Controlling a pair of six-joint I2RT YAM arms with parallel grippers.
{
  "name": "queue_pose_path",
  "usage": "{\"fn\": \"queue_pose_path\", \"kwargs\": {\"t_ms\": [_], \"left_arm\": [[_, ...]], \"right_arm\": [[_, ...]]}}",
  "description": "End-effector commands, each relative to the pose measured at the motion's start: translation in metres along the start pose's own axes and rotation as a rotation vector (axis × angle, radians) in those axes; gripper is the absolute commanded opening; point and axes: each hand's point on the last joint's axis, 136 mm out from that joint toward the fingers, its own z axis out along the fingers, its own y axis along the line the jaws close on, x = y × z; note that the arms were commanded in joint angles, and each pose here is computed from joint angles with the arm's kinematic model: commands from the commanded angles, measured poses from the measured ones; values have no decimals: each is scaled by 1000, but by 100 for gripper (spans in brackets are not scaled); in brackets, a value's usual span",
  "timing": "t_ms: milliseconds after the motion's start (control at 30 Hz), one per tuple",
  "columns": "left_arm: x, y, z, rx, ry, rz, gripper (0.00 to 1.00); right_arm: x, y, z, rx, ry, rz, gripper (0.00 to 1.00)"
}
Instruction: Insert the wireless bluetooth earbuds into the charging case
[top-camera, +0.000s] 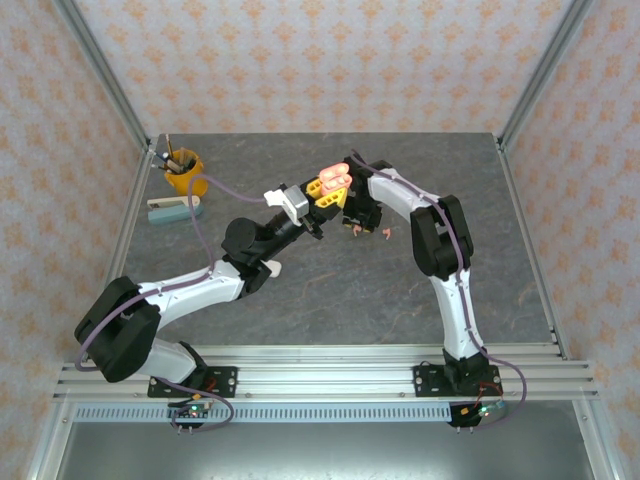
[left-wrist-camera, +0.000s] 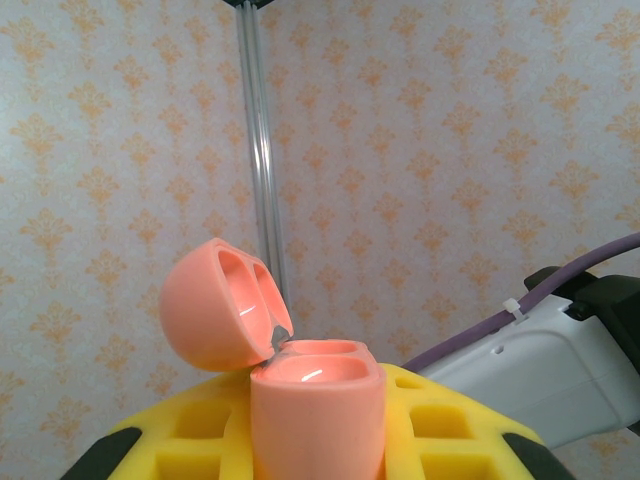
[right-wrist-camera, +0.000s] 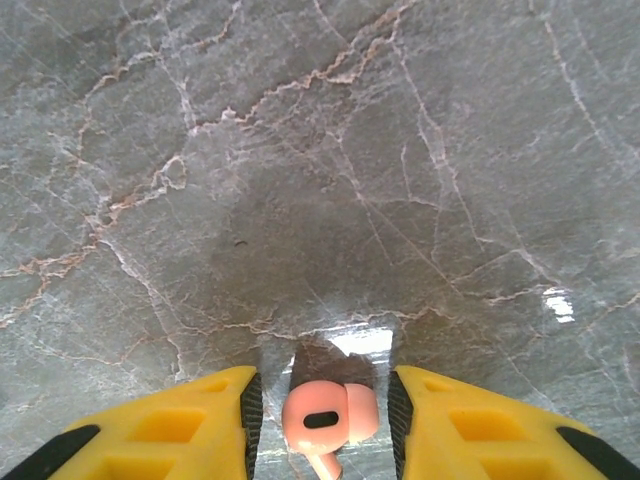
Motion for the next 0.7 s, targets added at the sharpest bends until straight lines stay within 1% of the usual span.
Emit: {"fn": "queue_pose_path", "kwargs": {"t_ms": [0, 400, 667], "left_arm": [[-20, 1, 2, 10, -49, 7, 0], [-20, 1, 4, 10, -48, 2, 0], [-19, 1, 5, 11, -45, -6, 0]], "right_arm": [[8, -4, 5, 48, 27, -3, 38], [9, -3, 3, 35, 27, 2, 27], [6, -1, -11, 6, -12, 14, 26]]}}
